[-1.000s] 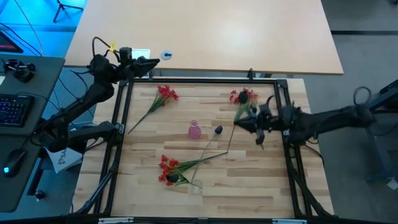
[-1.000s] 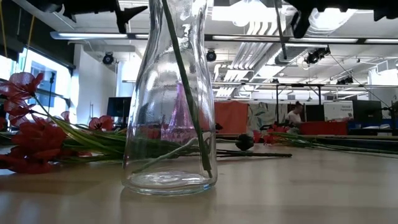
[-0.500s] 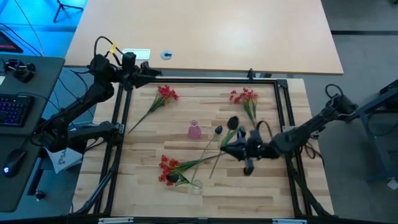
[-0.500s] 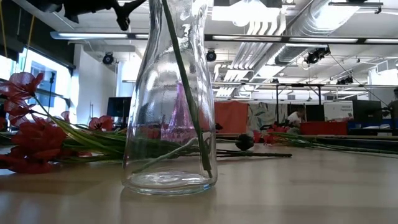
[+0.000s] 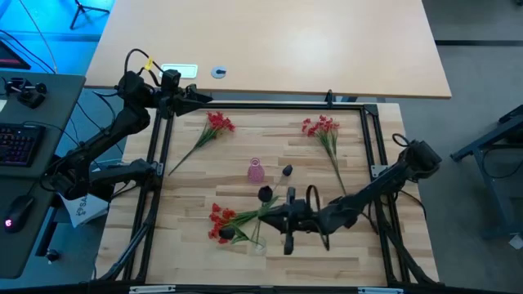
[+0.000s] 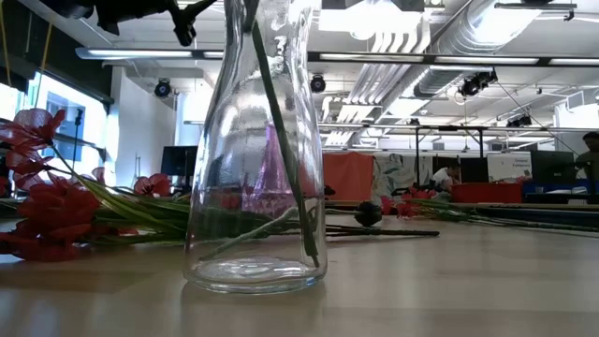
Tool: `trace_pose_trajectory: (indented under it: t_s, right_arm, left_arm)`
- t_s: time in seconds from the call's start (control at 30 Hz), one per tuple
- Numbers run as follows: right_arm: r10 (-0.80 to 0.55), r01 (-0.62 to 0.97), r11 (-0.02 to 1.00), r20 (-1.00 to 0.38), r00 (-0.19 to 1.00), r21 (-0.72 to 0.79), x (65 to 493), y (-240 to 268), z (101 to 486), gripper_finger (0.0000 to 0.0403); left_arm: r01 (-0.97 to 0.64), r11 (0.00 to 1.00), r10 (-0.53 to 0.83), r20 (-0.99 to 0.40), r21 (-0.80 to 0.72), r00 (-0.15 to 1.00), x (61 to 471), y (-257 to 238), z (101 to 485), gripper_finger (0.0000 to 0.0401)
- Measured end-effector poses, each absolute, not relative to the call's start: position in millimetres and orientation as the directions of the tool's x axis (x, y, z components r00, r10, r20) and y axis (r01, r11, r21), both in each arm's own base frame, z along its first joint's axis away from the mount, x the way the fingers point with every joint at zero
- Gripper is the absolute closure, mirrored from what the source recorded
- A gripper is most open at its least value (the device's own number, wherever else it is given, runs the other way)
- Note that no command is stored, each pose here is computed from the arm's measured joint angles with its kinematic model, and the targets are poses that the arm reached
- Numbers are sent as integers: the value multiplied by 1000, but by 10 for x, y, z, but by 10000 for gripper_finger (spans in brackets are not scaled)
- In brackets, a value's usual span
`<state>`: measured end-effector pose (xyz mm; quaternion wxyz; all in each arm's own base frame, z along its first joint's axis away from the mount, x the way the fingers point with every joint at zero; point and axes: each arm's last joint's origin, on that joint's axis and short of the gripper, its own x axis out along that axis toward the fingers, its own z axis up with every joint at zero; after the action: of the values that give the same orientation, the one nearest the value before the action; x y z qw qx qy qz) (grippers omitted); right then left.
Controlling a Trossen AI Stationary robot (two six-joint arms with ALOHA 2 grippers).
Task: Sort flowers into vase by color
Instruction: Put the top black flower into the transparent vase
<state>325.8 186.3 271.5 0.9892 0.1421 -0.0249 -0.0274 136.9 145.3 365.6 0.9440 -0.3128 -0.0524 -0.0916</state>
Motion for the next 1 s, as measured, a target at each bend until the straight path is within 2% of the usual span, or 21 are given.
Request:
trace_pose_trajectory:
  t_s: [0.13, 0.33, 0.43, 0.53, 0.63, 0.83, 1.0]
  right_arm:
    - [-49, 47, 958, -3, 999, 283, 3223, 1901, 2673, 403]
    - [-19, 17, 965, 7, 1000, 263, 3161, 1928, 2748, 400]
    - [-7, 7, 951, -2, 1000, 309, 3154, 1924, 2755, 388]
    - [1, 10, 925, -29, 1000, 380, 3169, 1925, 2770, 355]
    - [58, -18, 904, -80, 995, 427, 3196, 1942, 2791, 303]
    - [150, -19, 896, -261, 954, 444, 3212, 1977, 2794, 200]
    - [218, -17, 886, -385, 897, 463, 3192, 1994, 2791, 160]
  left_arm:
    - [205, 769, -137, 157, -606, 978, 1369, 1454, 3656, 141]
    - [191, 768, -113, 164, -612, 980, 1370, 1460, 3658, 141]
    - [182, 766, -98, 168, -617, 981, 1371, 1465, 3658, 141]
    - [175, 752, -90, 163, -636, 982, 1373, 1469, 3649, 141]
    - [168, 743, -88, 155, -648, 984, 1375, 1473, 3635, 141]
    - [158, 730, -85, 142, -665, 986, 1379, 1478, 3614, 141]
    - [158, 729, -85, 141, -666, 986, 1379, 1477, 3614, 141]
